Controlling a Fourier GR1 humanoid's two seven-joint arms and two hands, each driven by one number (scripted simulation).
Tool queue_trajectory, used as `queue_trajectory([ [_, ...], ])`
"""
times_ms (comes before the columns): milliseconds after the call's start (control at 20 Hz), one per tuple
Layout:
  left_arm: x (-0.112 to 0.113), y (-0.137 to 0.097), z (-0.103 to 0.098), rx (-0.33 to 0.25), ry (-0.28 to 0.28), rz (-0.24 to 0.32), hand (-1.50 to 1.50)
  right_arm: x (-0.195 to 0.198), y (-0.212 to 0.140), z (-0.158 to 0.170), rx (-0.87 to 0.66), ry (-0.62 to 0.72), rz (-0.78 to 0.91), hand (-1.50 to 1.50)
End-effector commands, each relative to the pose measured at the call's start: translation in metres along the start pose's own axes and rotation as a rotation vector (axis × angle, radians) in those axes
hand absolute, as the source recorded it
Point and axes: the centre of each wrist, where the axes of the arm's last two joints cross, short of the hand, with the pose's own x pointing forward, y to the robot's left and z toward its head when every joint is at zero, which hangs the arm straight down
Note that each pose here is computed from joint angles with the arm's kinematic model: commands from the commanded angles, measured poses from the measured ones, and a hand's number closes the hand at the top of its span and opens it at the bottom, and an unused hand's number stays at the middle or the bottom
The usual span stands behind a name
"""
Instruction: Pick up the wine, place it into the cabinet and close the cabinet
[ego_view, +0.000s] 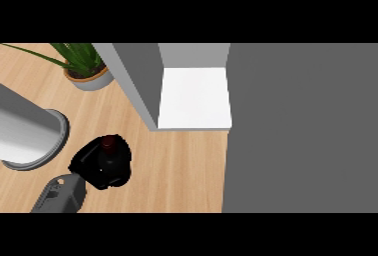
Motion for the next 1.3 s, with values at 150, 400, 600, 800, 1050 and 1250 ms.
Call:
queue_trajectory([
  [150,-0.011,0.0,0.041,0.351,-0.226,-0.073,1.5,0.01,-0.002,0.016,-0.012,-0.053,0.004,-1.5],
  [400,-0.027,-0.02,0.063,0.587,-0.384,-0.195,1.5,0.015,0.0,0.026,0.029,-0.056,-0.01,-1.5],
  [600,-0.019,-0.027,0.063,0.61,-0.474,-0.233,1.5,0.024,0.007,0.028,0.013,-0.058,-0.013,-1.5],
  [800,-0.011,-0.049,0.074,0.658,-0.562,-0.333,1.5,0.007,-0.002,0.019,0.029,-0.044,-0.014,-1.5],
  [1050,0.021,-0.073,0.041,0.573,-0.634,-0.203,1.5,0.016,0.002,0.03,0.017,-0.063,-0.015,-1.5],
  [1250,0.043,-0.094,0.062,0.518,-0.64,-0.198,1.5,0.025,0.002,0.029,0.031,-0.043,-0.013,-1.5],
])
